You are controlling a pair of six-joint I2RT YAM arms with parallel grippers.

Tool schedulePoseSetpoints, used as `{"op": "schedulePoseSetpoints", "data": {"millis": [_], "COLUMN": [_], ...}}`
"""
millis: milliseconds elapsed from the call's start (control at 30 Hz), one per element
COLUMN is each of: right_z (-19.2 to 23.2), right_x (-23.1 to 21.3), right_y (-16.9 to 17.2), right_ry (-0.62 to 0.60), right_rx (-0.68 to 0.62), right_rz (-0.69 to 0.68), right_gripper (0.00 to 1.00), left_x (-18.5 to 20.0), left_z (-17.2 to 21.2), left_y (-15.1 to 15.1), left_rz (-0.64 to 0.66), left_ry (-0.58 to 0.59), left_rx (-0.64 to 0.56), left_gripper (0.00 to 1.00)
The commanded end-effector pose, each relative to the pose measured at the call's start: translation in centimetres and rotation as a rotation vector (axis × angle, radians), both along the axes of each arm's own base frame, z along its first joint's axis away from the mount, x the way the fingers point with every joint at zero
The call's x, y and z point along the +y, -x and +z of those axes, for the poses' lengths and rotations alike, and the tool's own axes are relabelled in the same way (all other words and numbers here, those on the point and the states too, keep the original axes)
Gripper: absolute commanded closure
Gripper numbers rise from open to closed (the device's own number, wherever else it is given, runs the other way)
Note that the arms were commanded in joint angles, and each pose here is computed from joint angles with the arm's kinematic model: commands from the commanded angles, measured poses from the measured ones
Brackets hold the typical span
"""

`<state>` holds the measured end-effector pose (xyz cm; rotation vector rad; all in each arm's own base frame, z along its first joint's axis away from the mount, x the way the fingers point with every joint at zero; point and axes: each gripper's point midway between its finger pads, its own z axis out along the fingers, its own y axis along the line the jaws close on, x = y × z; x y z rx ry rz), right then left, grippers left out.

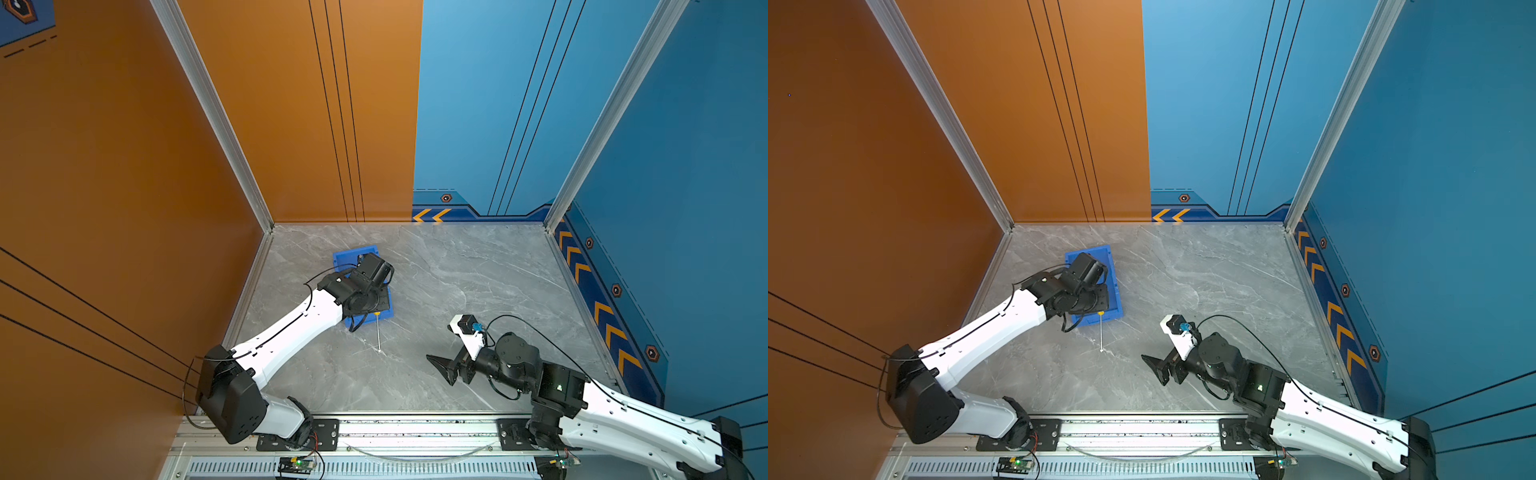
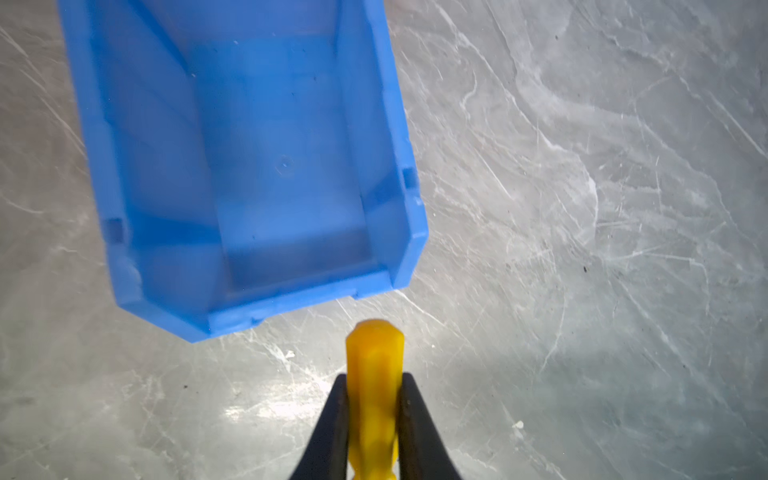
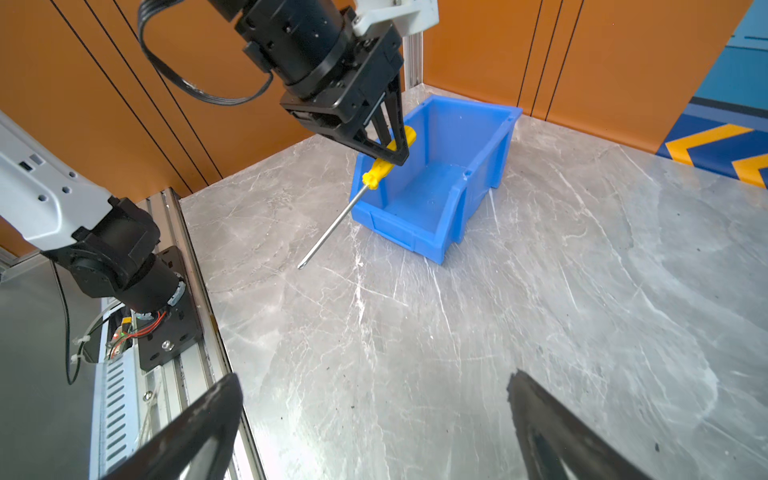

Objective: Put the screwdriver in the bin
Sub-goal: 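Lift the screwdriver with the left gripper and carry it over the blue bin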

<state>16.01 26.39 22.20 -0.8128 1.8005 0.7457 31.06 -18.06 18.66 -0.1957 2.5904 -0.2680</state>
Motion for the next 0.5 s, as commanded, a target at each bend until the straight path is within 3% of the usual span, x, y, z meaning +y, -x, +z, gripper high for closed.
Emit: {"op": "schedulePoseSetpoints", "data": {"millis": [0, 467], "right_z": [2.9, 4.4], "right_x": [1.9, 6.3], "right_y": [-0.3, -3.4], "right_ry": [-0.038, -0.011], "right_rx": [-0.06, -0.047], "right_rz": [0.052, 0.046], "right_gripper": [0.0, 0.0], "left_x": [1.7, 5.8], "left_z": [1.1, -0.6], "left_y": [-1.4, -10.4], "left_rz": [0.003, 0.195], "left_ry": [-0.024, -0.063], "left_rx": [-0.006, -0.006], "left_gripper": [1.0, 1.0]}}
